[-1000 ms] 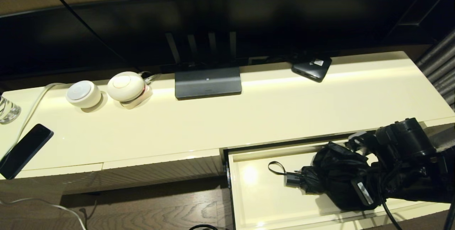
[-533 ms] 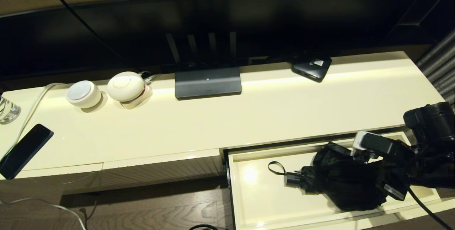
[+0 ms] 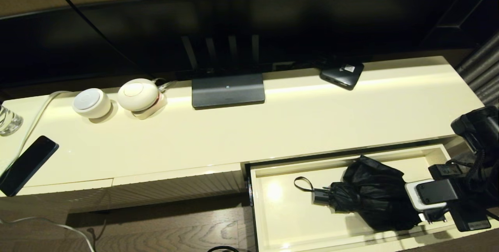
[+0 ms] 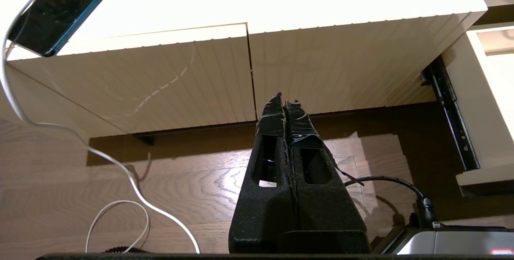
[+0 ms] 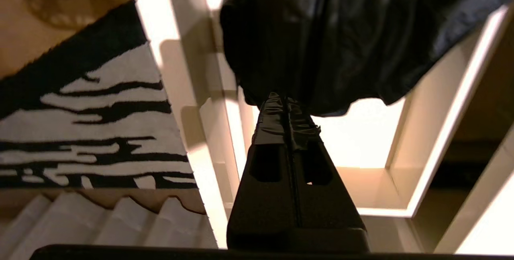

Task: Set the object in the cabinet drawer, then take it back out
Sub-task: Take the umbrella out of the drawer and put it on the table

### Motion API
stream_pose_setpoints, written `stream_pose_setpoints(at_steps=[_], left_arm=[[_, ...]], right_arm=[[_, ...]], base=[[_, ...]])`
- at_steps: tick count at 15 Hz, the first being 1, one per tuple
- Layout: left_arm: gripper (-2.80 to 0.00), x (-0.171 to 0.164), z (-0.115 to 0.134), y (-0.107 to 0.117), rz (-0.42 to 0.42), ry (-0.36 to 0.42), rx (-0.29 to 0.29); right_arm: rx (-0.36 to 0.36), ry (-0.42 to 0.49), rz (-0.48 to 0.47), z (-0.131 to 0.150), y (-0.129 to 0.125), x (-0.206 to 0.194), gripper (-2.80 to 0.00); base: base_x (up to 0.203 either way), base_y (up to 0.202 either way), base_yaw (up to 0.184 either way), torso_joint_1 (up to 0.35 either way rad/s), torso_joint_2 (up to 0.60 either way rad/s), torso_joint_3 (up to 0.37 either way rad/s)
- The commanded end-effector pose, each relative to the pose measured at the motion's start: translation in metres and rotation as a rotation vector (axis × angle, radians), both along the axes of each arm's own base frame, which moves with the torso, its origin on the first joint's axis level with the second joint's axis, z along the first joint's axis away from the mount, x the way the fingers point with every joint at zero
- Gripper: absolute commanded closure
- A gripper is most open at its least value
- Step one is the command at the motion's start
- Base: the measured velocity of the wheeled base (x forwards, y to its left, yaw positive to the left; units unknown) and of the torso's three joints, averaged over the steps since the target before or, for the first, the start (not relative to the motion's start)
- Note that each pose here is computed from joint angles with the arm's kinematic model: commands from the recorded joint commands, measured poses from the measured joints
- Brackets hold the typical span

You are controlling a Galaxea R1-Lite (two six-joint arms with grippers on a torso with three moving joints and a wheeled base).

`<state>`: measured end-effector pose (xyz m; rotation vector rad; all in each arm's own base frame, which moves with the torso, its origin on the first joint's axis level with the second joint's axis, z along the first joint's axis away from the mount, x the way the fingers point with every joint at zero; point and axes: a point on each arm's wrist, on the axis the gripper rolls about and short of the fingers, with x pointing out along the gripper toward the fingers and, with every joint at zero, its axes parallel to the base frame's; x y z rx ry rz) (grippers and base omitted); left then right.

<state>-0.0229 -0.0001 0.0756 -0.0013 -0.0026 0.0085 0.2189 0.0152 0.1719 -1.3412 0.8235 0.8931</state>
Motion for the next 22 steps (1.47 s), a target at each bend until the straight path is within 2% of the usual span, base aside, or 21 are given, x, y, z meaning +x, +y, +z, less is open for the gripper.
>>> stream_pose_setpoints(at_steps=[1, 4, 8, 10, 19, 20, 22], left_arm=[[0.00, 0.000, -0.001, 0.000, 0.001, 0.004, 0.000], [0.00, 0.000, -0.001, 0.000, 0.001, 0.004, 0.000], [0.00, 0.000, -0.001, 0.000, 0.001, 0.004, 0.000], [0.00, 0.000, -0.001, 0.000, 0.001, 0.004, 0.000], [0.00, 0.000, -0.001, 0.000, 0.001, 0.005, 0.000], [0.00, 0.000, -0.001, 0.000, 0.001, 0.004, 0.000], [0.00, 0.000, -0.001, 0.000, 0.001, 0.004, 0.000]], right_arm=[[-0.021, 0.066, 0.041, -0.009, -0.003, 0.012, 0.00], [-0.036, 0.108, 0.071, -0.010, -0.004, 0.025, 0.00], [-0.036, 0.115, 0.074, -0.012, -0.003, 0.044, 0.00], [-0.018, 0.120, 0.083, -0.014, -0.003, 0.047, 0.00], [-0.017, 0.100, 0.068, -0.010, -0.010, 0.051, 0.00], [-0.013, 0.097, 0.066, -0.010, -0.011, 0.050, -2.80], [-0.010, 0.095, 0.068, -0.009, -0.012, 0.050, -2.80]], base=[[0.000, 0.000, 0.000, 0.000, 0.00, 0.000], [0.000, 0.000, 0.000, 0.000, 0.00, 0.000], [0.000, 0.000, 0.000, 0.000, 0.00, 0.000], [0.000, 0.000, 0.000, 0.000, 0.00, 0.000], [0.000, 0.000, 0.000, 0.000, 0.00, 0.000], [0.000, 0.000, 0.000, 0.000, 0.00, 0.000], [0.000, 0.000, 0.000, 0.000, 0.00, 0.000]])
